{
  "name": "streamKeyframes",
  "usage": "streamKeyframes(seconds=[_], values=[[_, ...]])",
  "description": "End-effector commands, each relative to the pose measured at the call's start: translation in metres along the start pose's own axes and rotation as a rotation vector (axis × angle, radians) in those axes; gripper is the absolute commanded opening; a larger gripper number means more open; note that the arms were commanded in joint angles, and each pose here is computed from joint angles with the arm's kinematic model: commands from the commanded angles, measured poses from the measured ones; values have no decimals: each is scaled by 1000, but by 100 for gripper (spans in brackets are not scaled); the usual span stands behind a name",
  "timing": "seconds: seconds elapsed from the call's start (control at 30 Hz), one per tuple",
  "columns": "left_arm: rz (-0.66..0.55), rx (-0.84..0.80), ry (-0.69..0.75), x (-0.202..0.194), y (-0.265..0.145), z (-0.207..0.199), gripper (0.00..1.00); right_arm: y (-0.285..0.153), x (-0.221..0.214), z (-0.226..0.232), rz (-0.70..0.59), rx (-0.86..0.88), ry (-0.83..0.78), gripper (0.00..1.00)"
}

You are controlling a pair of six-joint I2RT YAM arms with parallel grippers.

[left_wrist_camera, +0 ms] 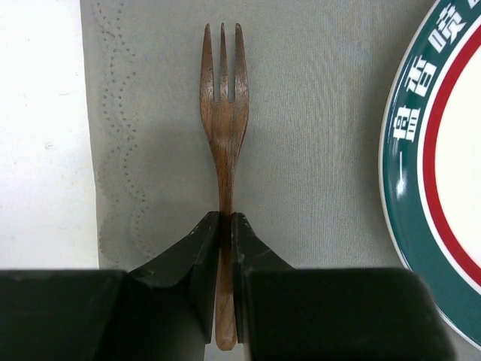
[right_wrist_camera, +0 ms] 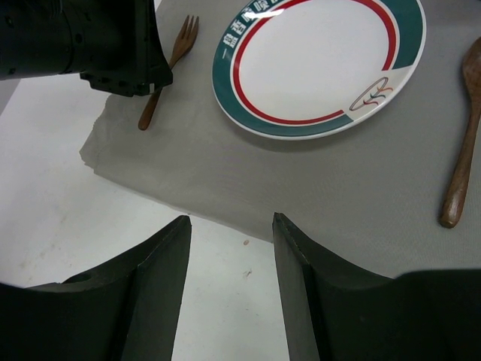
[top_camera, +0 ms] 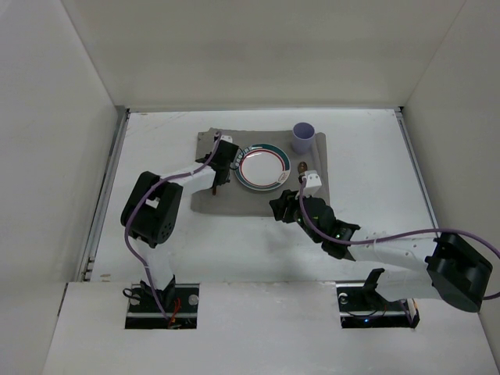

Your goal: Set the dinner table for one person

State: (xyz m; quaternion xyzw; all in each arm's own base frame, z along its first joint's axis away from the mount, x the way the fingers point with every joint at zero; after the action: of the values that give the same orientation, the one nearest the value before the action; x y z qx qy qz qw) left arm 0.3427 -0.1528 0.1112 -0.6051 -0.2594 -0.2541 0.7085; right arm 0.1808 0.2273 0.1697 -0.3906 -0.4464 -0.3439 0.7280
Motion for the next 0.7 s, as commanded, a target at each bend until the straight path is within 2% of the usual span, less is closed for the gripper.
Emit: streamKeyframes(seconds=[0.0,0.2,0.33,0.67], values=[[9,-5,50,-1,4,3,8,3,14,7,-52,14,37,54],[27,4,51,-6,10,7,10,3,15,4,-56,7,41,54],[17,6,53,-5,7,8,15,2,16,5,-61,6,38,54],[-70,33,30,5,-32,11,45,4,13,3,-52,2,41,54]])
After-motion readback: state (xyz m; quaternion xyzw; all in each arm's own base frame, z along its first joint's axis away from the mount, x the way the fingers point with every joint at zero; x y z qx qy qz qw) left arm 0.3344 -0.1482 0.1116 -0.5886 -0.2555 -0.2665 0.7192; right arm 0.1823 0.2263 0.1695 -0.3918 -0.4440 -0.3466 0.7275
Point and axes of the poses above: each gripper's point midway between its finger pads, its own y axis out along the fingers, its own z axis along the line the jaws close on, x = y × z, the point moved 10 cm from there along -y, back along the fingers, and after that the axes turned 5 degrees about -y, right-handed, at the moved point
